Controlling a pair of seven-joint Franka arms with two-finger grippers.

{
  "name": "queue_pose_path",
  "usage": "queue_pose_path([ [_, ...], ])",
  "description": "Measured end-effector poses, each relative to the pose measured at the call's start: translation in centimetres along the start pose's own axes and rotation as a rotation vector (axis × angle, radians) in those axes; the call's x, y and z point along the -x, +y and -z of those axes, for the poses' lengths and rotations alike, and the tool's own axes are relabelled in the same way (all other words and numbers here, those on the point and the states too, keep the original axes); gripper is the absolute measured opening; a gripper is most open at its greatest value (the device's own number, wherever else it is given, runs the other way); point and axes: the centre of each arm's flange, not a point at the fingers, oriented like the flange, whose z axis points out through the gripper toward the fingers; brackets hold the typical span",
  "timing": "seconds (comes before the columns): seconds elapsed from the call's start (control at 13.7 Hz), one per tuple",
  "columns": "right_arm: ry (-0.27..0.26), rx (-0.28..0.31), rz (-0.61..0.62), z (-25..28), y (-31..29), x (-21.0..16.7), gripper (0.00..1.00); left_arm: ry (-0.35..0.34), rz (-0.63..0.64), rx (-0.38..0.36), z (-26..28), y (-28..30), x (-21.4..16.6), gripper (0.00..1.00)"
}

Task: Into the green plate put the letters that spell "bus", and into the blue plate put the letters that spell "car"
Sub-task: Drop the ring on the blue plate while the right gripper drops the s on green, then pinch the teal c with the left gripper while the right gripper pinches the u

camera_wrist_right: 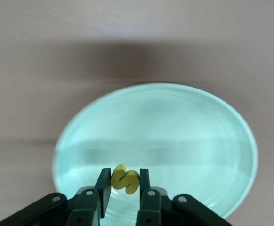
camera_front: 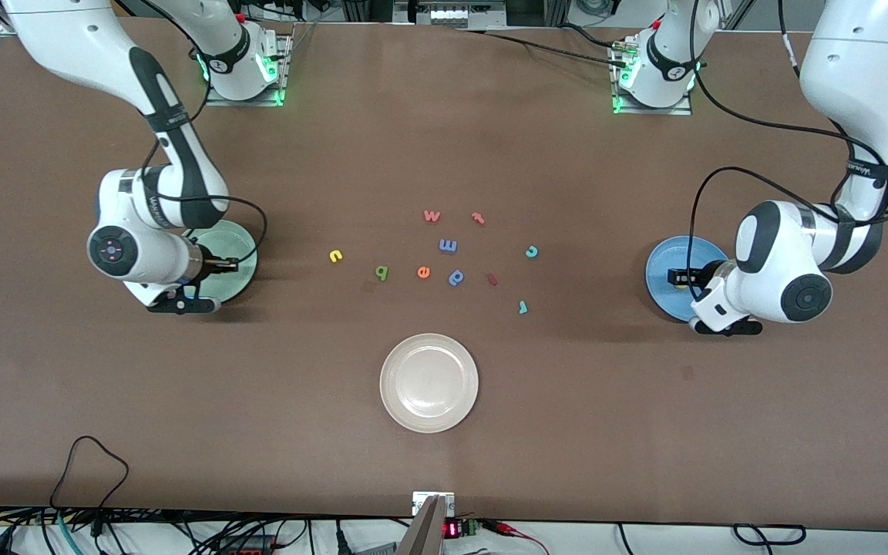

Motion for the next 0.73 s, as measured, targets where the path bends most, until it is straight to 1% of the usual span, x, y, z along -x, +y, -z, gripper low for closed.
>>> queue_pose_path([
  [0.15, -0.003, -0.005, -0.001, -0.2, 1.1, 0.0, 0.54, 0.035, -0.061, 0.005, 2.6, 4.2, 0.2, 0.7],
  [0.22, 0.002, -0.006, 0.011, 0.2, 0.5, 0.1, 0.7, 0.059, -0.108, 0.024, 3.1, 7.8, 0.2, 0.7],
  [0.29, 0.011, -0.006, 0.029, 0.7, -0.5, 0.2, 0.81, 0.066, -0.134, 0.029, 2.8, 10.0, 0.1, 0.7],
  [0.44, 0.033, -0.008, 0.109, 1.9, -5.5, 0.9, 1.0, 0.05, -0.176, 0.024, 0.7, 14.5, 0.2, 0.67],
  [0.59, 0.05, -0.008, 0.206, 2.7, -11.2, 2.1, 1.0, 0.027, -0.168, 0.021, -1.5, 18.4, 0.8, 0.67],
  [0.73, 0.073, -0.004, 0.284, 2.9, -15.7, 3.2, 1.0, 0.041, -0.15, 0.028, -3.0, 21.4, 1.7, 0.66],
])
